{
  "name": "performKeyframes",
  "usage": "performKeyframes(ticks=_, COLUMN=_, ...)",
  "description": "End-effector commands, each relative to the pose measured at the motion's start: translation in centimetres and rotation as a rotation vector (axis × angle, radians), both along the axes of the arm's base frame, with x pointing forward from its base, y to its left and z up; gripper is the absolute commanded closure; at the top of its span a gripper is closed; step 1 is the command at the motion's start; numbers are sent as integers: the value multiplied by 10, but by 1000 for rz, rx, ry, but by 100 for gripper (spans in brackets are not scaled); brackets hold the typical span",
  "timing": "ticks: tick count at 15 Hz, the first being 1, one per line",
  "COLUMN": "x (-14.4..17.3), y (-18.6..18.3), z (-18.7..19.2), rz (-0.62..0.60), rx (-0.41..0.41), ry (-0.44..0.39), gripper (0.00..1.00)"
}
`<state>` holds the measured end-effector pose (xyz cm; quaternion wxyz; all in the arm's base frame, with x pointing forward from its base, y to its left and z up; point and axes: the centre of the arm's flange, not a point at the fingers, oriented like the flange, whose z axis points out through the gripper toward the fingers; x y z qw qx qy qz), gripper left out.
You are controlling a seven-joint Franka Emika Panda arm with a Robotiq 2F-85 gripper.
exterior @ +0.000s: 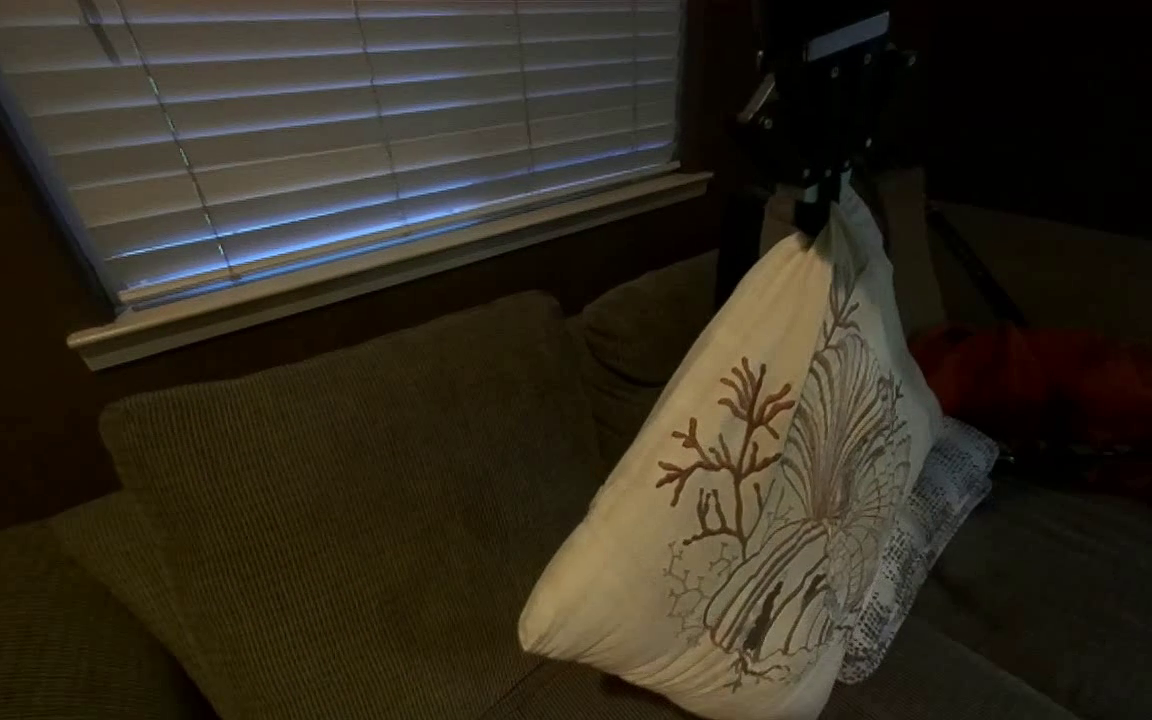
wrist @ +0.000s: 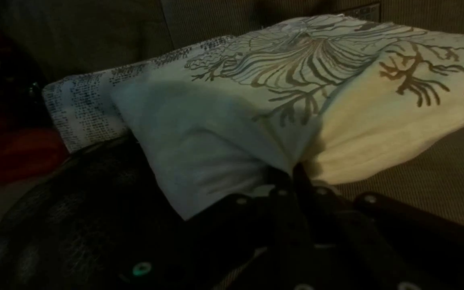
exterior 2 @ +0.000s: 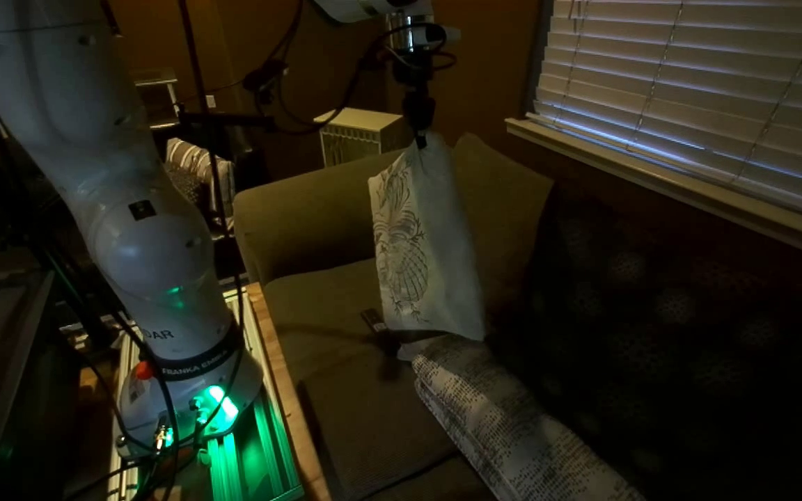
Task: Put the pillow on the stack of pillows
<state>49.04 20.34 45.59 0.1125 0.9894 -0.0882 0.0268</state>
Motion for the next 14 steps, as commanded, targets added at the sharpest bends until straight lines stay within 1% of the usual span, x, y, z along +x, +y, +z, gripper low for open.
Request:
performKeyframes(ticks=1, x=-32, y=-22, z=29, rz=-13, rx=-45, ry=-69, gripper=99)
performKeyframes(ticks=4, x=-45, y=-46, z=39, rz=-49, rx=-56, ry=-122, gripper=99)
performKeyframes(ticks=7, x=-53, y=-74, z=48, rz=-112, rx=-23, ry=-196, gripper=99)
performKeyframes(ticks=11, x=-56, y=-108, z=57, rz=-141, rx=-50, ry=-282, gripper=99)
performKeyframes(ticks=14, x=-52, y=-130, z=62, rz=-158, rx=-68, ry=-326, gripper=99)
